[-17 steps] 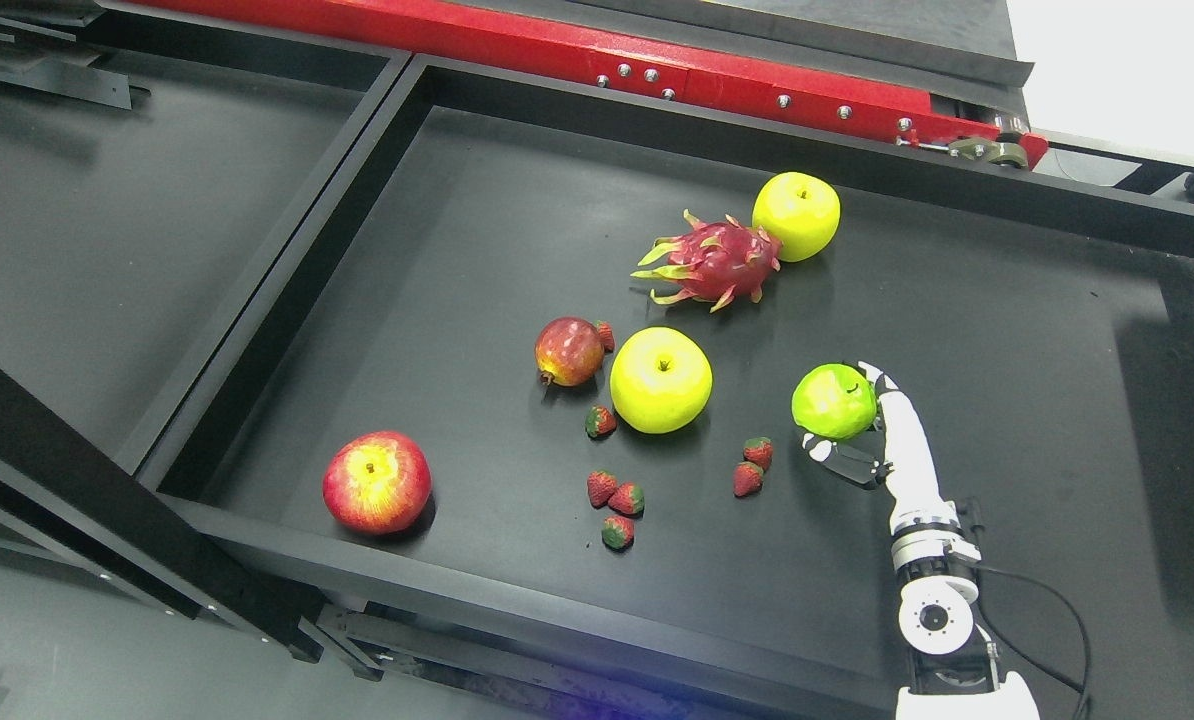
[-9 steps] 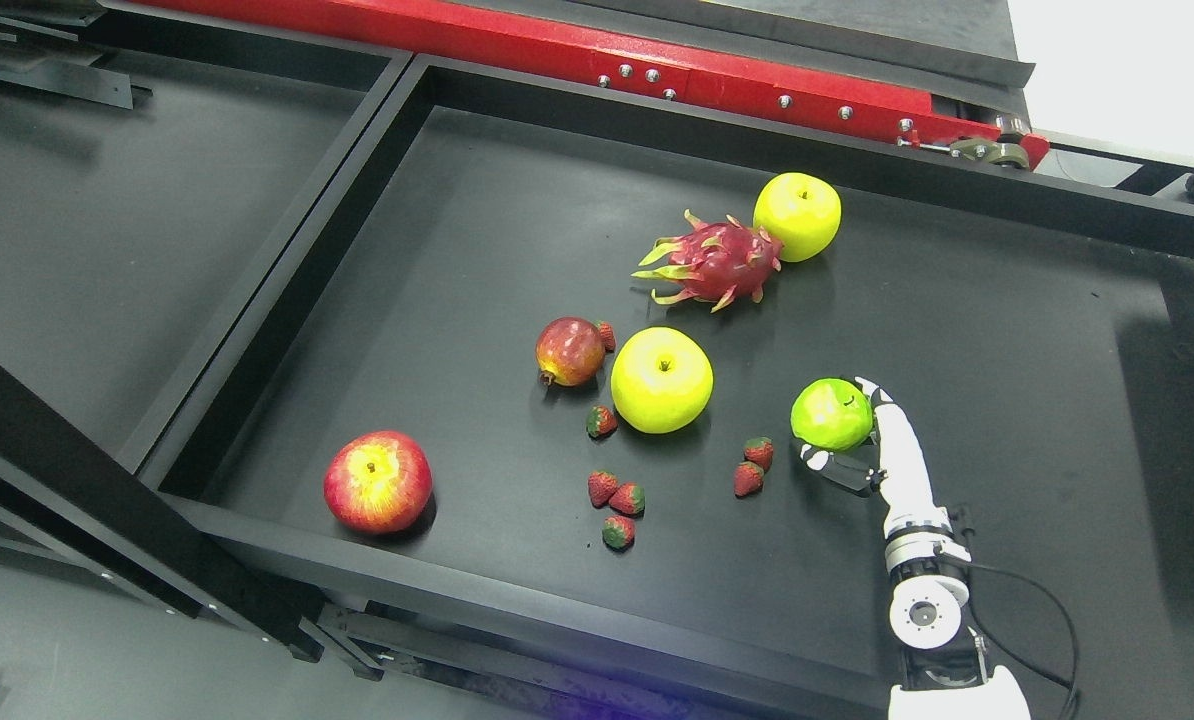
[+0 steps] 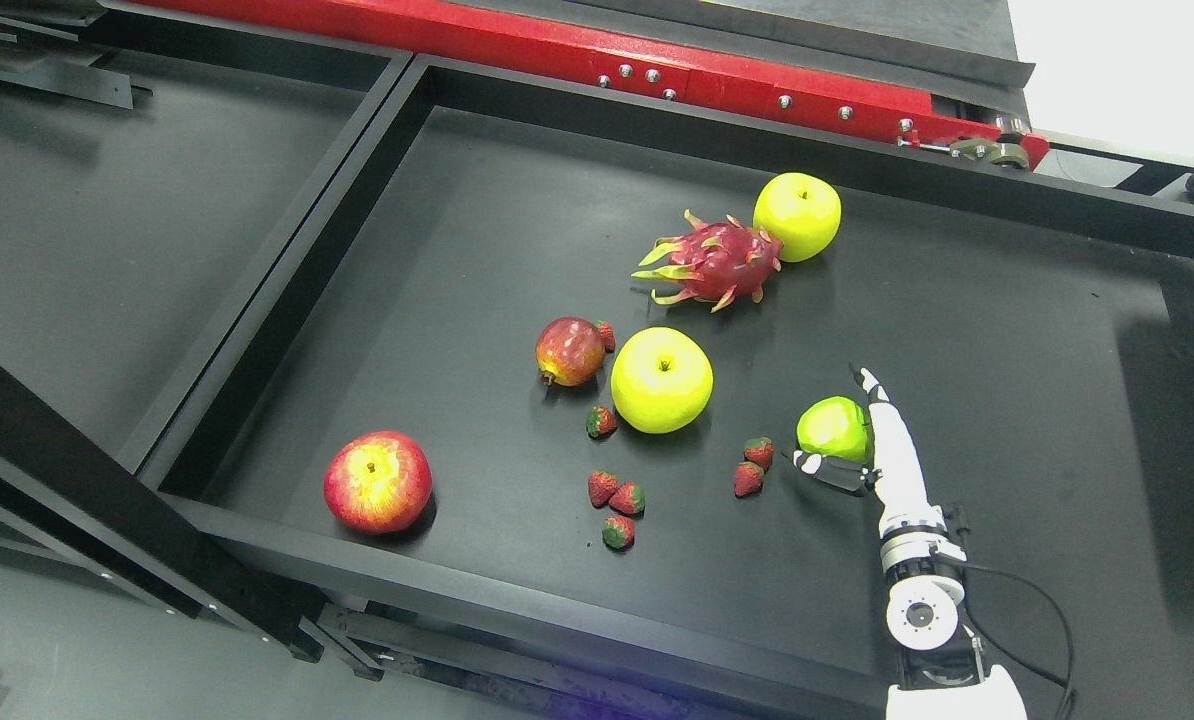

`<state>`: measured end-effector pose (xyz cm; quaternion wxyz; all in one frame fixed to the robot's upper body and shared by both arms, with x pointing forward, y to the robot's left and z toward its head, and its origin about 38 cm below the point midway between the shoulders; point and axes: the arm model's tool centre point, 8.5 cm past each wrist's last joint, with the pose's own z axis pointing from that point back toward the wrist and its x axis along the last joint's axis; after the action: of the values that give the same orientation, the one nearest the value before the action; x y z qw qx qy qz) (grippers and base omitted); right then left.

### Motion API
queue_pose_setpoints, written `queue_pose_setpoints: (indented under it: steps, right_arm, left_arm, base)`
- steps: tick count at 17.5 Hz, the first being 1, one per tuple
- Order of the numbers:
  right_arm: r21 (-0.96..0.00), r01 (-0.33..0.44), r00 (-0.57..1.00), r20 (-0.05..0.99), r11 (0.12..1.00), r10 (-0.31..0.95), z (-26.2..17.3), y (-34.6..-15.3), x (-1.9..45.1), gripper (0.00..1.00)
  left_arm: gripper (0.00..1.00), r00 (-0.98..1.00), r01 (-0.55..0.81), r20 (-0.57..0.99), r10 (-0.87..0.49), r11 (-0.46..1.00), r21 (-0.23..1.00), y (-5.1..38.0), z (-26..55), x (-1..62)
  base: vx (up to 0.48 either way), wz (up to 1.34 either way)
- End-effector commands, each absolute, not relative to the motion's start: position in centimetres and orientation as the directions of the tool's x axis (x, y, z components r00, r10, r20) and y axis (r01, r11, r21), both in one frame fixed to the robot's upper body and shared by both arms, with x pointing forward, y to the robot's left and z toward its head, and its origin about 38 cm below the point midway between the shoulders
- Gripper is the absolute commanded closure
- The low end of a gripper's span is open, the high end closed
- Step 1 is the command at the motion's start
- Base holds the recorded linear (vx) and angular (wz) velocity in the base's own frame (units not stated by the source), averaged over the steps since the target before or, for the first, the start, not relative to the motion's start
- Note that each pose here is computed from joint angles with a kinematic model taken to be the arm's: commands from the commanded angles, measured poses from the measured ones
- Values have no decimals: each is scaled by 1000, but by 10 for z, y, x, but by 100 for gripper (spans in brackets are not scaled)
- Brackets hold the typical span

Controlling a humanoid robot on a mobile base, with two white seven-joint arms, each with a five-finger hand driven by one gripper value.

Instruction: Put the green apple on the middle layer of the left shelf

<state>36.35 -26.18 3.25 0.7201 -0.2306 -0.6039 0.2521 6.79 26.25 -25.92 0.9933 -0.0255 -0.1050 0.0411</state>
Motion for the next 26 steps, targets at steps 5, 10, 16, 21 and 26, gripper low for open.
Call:
queue_pose_setpoints:
  steps: [5,10,16,21,26]
  right_arm:
    - [-620,-43,-213,771,783,600,84,-243,319,0]
    - [-530,-34,-161,839,847,519,50,-252,267,0]
    - [-270,77,75,961,960,265,18,-260,256,0]
    - [-183,39,-34,982,982,184,32,-237,271,0]
    - [-184,49,-73,980,982,187,44,-238,285,0]
  left_arm:
    - [0,975,-77,208,84,996,-42,274,-258,68]
    - [0,975,-77,208,84,996,-42,274,-258,68]
    - [0,975,-77,206,84,996,-42,274,-258,68]
    - [0,975,-77,206,84,996,-42,274,-258,68]
    - [0,975,-77,208,84,996,-42,274,-258,68]
  base:
    - [0,0]
    - [0,0]
    - [0,0]
    - [0,0]
    - [0,0]
